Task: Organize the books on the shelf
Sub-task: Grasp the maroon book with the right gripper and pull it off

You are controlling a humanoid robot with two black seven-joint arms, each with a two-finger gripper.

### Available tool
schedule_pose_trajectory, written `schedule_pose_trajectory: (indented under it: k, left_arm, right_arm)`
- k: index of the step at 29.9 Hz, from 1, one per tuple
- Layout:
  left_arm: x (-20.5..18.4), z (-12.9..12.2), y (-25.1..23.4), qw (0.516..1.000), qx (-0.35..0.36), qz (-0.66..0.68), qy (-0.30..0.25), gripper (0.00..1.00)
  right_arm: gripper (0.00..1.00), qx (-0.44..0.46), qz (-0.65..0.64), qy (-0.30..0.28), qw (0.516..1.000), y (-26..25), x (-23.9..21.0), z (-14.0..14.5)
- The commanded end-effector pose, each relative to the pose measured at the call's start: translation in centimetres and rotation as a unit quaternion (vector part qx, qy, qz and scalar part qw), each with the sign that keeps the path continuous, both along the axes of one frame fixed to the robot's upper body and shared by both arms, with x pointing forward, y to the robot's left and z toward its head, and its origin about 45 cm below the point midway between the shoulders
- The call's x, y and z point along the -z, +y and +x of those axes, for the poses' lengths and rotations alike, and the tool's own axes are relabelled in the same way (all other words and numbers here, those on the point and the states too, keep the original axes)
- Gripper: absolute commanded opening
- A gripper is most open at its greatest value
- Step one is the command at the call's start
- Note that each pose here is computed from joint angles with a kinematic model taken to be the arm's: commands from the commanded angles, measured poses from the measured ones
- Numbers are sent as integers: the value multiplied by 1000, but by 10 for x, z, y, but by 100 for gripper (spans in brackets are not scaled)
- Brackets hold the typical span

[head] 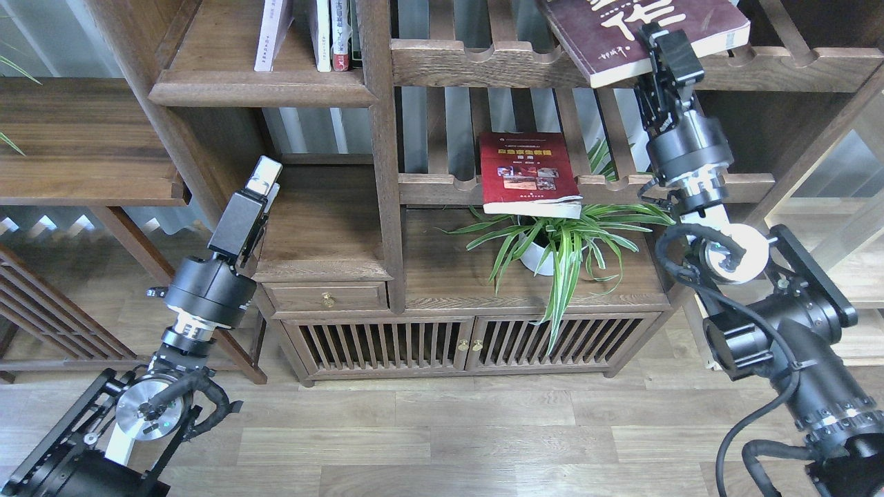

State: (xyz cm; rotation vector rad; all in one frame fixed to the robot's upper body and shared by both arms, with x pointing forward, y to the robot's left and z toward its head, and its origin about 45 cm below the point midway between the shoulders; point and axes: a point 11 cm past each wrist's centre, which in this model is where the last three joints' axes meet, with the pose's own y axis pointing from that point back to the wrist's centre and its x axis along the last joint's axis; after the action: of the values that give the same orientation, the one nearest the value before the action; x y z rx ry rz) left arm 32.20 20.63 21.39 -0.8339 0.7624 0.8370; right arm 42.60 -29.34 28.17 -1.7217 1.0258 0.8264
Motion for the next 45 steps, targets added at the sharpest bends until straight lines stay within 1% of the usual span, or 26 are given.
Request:
schedule_pose_trajectory:
  k: [1, 14, 21, 26, 33, 37, 38, 41, 44, 45]
  left_arm:
    - [0, 1, 2, 1000, -2, 4, 0, 98]
    - [17, -5, 2, 1000, -4, 2, 24, 98]
    - [26, -7, 4, 999, -8, 3, 38, 98]
    - [43, -18, -9, 998, -4, -21, 67, 98]
    - [47, -22, -19, 997, 21, -13, 77, 98]
    - [50, -25, -24, 996, 29, -11, 81, 98]
    - [51, -26, -25, 996, 31, -11, 82, 98]
    - [53, -29, -31, 995, 40, -11, 86, 98]
    - [59, -33, -40, 994, 53, -9, 95, 98]
    - [59, -36, -50, 993, 64, -14, 96, 98]
  right_arm:
    - [17, 2, 3, -6, 1000, -5, 2, -4]
    - [16, 28, 32, -53, 998, -25, -10, -13]
    - [15, 35, 26, -8, 999, -32, 33, -35]
    - [14, 35, 12, 17, 999, -34, 55, -53]
    - [14, 34, -8, 39, 999, -30, 77, -69]
    - [14, 36, -13, 43, 998, -34, 81, -76]
    - [13, 39, -13, 47, 998, -36, 83, -79]
    - [5, 41, -14, 59, 997, -38, 93, -86]
    - [5, 42, -15, 72, 996, -39, 102, -95]
    - [5, 42, -14, 78, 996, -39, 106, -100]
